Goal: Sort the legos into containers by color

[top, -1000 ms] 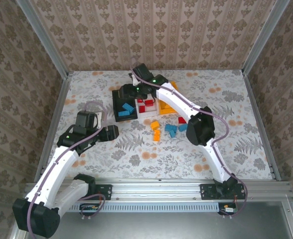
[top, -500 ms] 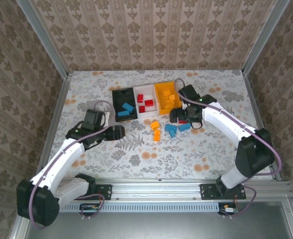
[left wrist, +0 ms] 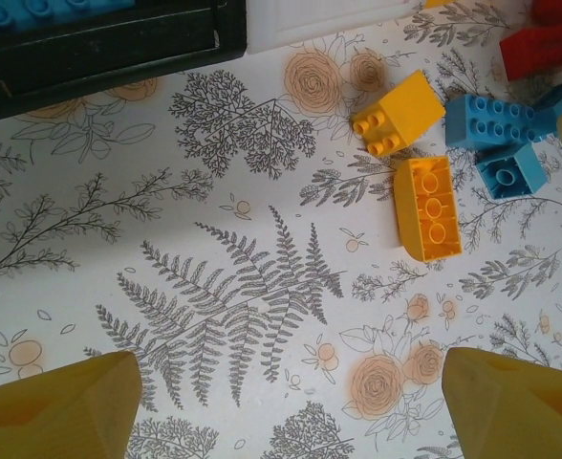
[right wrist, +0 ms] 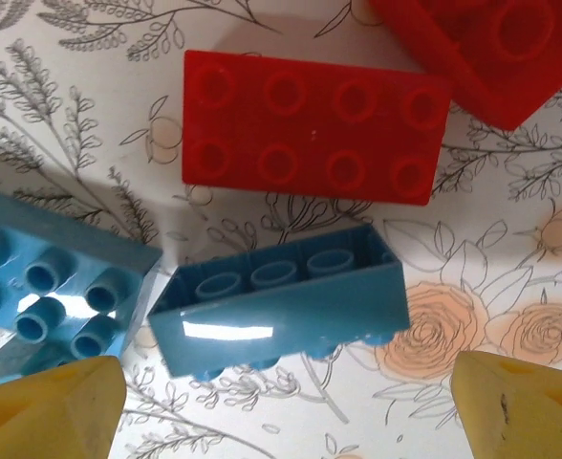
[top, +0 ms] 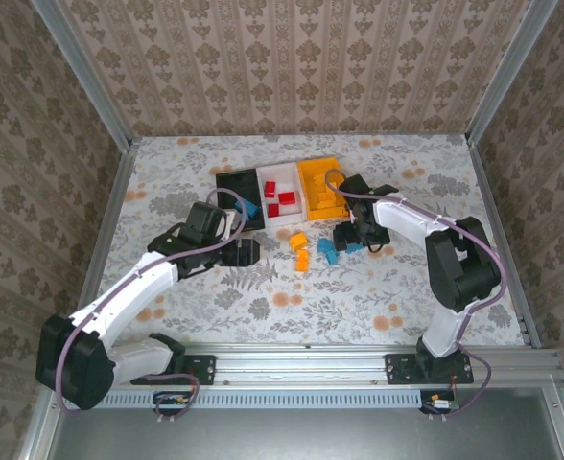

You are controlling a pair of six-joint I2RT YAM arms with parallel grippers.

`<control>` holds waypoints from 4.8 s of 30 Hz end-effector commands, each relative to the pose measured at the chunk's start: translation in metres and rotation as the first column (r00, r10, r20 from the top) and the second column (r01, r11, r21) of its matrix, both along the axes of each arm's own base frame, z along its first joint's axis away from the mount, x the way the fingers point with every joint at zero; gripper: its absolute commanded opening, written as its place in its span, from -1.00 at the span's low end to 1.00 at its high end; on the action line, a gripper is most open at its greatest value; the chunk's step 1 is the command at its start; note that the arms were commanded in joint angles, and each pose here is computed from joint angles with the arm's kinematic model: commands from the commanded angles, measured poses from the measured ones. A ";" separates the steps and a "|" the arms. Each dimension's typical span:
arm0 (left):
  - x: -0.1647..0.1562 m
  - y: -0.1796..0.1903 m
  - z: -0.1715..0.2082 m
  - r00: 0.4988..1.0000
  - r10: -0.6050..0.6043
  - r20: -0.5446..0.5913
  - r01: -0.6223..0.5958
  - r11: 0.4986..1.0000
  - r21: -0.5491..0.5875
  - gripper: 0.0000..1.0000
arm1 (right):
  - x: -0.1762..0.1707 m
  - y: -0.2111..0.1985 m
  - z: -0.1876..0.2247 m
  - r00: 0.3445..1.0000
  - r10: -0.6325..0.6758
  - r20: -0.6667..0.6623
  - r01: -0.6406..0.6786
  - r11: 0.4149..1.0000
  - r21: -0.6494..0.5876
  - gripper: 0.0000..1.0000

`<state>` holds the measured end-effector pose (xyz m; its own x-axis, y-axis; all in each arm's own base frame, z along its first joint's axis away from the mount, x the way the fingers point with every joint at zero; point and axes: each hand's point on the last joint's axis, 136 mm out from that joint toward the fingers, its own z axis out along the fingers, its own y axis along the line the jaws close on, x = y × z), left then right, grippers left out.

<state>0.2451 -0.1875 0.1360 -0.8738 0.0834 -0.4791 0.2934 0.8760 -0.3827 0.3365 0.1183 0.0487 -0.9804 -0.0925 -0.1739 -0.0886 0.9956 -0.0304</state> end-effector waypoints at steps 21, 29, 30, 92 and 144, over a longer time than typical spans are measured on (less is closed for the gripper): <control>-0.004 0.020 0.007 0.999 0.048 0.009 -0.048 0.999 0.019 0.68 | 0.014 -0.010 0.000 0.999 -0.046 0.026 0.046 0.999 0.029 0.19; 0.001 0.027 0.015 0.995 0.082 0.054 -0.082 0.997 0.009 0.68 | 0.010 0.048 0.078 0.987 -0.086 0.135 0.035 0.940 0.339 0.19; 0.002 0.030 0.017 0.993 0.096 0.063 -0.096 0.995 -0.001 0.68 | 0.013 0.062 0.089 0.986 -0.091 0.140 0.026 0.913 0.406 0.19; -0.003 0.007 0.013 0.998 0.040 0.043 -0.036 0.996 -0.085 0.71 | -0.052 0.073 0.028 0.995 0.094 0.023 -0.095 0.995 0.035 0.42; -0.021 0.035 0.019 0.993 0.086 0.076 -0.082 0.995 -0.063 0.72 | 0.037 0.193 0.125 0.984 0.060 0.168 -0.138 0.851 0.507 -0.45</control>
<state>0.2303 -0.1583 0.1583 -0.8295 -0.0177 -0.5583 0.2627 0.8697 -0.4178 0.3595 0.2718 0.1570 -0.9261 -0.0900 -0.3663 -0.2073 0.9328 0.2948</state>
